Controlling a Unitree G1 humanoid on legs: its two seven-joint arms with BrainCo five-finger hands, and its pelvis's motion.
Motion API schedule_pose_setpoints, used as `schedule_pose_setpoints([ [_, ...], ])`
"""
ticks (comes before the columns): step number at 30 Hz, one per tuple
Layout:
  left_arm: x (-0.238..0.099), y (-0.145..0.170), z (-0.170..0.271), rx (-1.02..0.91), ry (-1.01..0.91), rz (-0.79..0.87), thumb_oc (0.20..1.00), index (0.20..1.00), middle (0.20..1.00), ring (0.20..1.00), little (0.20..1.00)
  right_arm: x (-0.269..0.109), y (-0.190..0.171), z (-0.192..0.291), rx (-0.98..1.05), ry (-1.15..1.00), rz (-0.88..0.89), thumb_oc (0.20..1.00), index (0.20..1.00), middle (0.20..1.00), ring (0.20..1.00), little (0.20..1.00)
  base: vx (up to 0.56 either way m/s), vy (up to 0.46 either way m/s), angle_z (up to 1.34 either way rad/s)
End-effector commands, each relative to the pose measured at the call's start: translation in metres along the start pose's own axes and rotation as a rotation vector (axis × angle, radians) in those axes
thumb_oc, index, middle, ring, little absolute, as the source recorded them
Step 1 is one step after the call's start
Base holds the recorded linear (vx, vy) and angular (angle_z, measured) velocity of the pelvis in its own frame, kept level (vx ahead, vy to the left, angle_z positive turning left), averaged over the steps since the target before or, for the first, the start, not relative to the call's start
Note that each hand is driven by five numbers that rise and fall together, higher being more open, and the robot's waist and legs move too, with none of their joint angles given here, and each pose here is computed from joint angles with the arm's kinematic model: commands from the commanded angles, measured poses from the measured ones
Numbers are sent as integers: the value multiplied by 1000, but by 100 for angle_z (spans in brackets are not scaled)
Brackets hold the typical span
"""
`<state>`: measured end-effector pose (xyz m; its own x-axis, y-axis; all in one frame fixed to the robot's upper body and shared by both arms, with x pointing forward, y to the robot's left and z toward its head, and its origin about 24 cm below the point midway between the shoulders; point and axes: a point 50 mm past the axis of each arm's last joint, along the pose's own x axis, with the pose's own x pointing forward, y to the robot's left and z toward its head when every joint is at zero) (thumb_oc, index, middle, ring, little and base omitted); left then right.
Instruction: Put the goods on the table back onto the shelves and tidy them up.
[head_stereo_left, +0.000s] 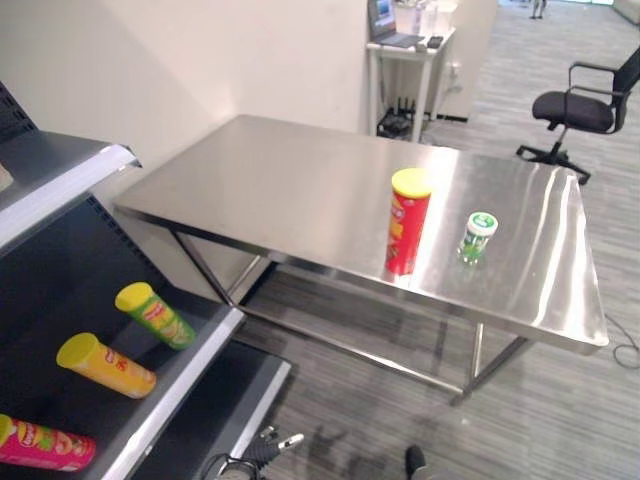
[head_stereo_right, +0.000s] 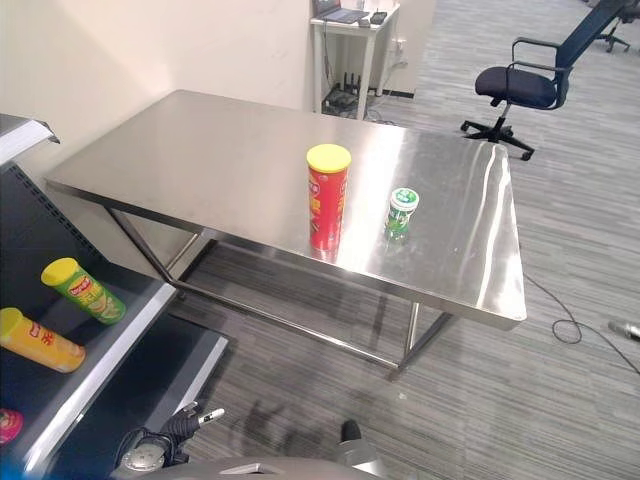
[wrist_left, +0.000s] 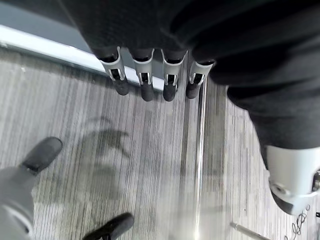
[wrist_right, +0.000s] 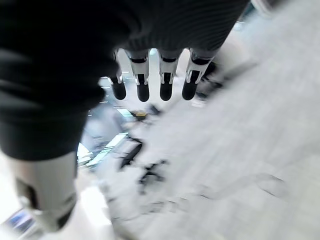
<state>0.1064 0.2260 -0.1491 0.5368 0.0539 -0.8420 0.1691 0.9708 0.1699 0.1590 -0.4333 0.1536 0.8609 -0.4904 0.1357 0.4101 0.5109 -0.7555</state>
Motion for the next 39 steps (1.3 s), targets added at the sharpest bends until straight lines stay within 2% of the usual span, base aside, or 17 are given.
schedule_pose_setpoints([
  [1,6,13,17,-6,-41,29,1000,1000,1000,1000,1000,22,-22,38,-11,-180,-115,1000,1000,1000,1000,1000,-6,-42,8],
  [5,2,16,9,-1,-20,26,1000,1000,1000,1000,1000,42,-34,97,5,-399,-102,1000,1000,1000,1000,1000,6,-75,9],
  [10,-1,20,-2,-9,17,42,1000,1000,1000,1000,1000,55,-28,134,-30,-513,-52,1000,1000,1000,1000,1000,10,-61,26],
  [13,-3,19,-5,-27,18,38,1000,1000,1000,1000,1000,59,-19,149,40,-573,22,1000,1000,1000,1000,1000,1,-45,15],
  [19,-6,16,-3,-53,-25,8,1000,1000,1000,1000,1000,62,-3,167,124,-638,127,1000,1000,1000,1000,1000,-2,-28,22],
  [23,-15,13,17,-73,-159,-69,1000,1000,1000,1000,1000,62,7,179,86,-678,177,1000,1000,1000,1000,1000,-6,-14,12],
  [39,-39,10,31,-40,-261,-203,1000,1000,1000,1000,1000,55,35,191,103,-731,325,1000,1000,1000,1000,1000,1,0,6],
])
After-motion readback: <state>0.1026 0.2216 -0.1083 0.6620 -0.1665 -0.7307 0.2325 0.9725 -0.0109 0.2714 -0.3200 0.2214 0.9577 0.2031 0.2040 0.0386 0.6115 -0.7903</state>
